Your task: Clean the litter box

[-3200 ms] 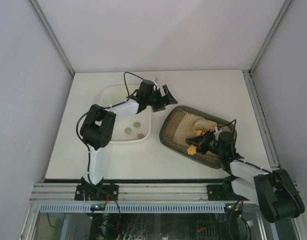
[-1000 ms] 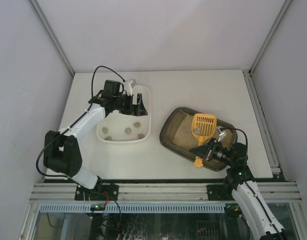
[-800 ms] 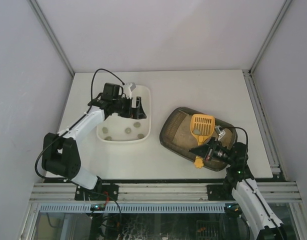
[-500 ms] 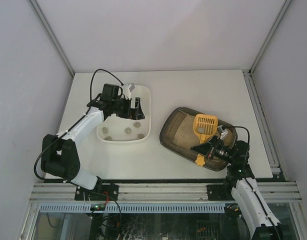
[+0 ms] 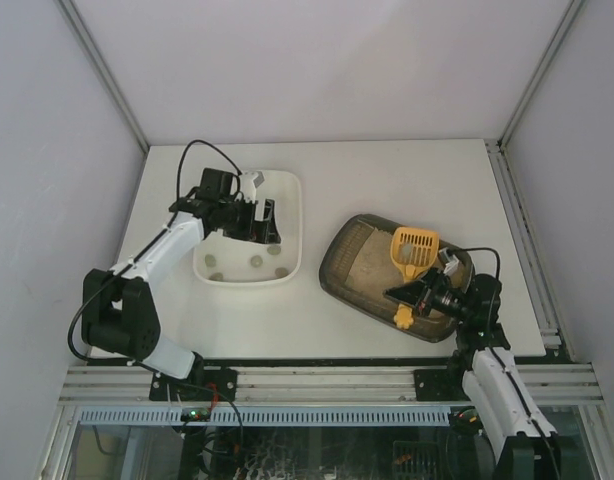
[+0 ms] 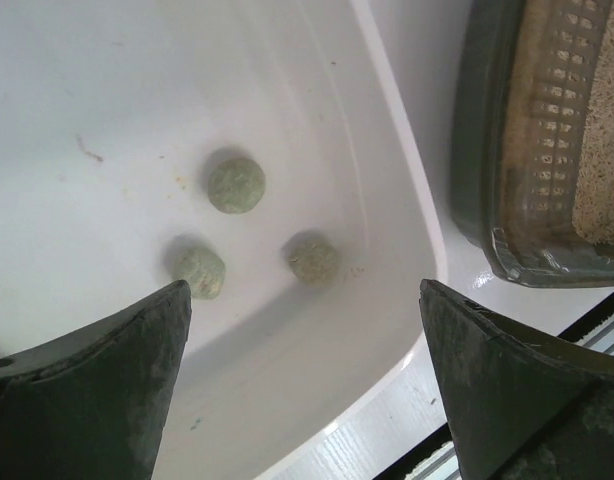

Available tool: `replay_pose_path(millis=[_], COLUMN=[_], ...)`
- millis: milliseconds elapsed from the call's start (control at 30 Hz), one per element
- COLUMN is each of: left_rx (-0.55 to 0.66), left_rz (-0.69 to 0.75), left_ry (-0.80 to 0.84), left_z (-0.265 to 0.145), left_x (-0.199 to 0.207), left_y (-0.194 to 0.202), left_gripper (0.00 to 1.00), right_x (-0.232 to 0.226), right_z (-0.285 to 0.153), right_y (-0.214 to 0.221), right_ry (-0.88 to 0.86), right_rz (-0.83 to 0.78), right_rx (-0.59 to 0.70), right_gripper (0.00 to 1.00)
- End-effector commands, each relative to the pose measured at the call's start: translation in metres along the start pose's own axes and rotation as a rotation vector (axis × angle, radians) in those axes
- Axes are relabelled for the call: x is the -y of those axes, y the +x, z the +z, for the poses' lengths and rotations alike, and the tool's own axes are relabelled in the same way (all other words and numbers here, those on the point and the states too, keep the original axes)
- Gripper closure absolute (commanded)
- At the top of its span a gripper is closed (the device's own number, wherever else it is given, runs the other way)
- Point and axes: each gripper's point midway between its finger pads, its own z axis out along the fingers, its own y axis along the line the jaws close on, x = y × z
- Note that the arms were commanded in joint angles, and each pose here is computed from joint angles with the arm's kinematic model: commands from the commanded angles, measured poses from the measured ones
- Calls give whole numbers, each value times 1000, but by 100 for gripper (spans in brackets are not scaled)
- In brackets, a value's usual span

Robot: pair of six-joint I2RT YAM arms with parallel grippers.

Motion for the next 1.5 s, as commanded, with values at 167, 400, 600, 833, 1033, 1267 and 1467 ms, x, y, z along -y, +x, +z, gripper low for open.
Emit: replay_pose_path(millis=[167,400,600,833,1033,1267,1467], left_rx=[147,277,297,334,344,383,418], left_rz=[-39,-132,-194,-242,-252,-243,-207], left_ry=[-88,-292,-566,-636,-732,-729,-604], left_z=[-69,-134,-175,-202,-218,-223,-221], left_x=[-33,-85,-119,-136,-153,-147,-117], left_y=[-73,-99,-88,-67,-52,-48,-51], left_gripper=[3,4,0,1,2,3,0], right_x=[-41,-59,-53,-38,-24,-51,-96], right_z=[31,104,185,238,246,253,240], right_y=[-4,-1,2,-14,-32,-39,-56], right_ry=[120,329,563,975,1226,1139,1016], right_rz=[-234,-412,-637,-1049,-1360,-1375,-1282], right_rx=[-105,-272,-436,-493,-420,-298,-130], right_gripper=[100,100,100,100,100,100,100])
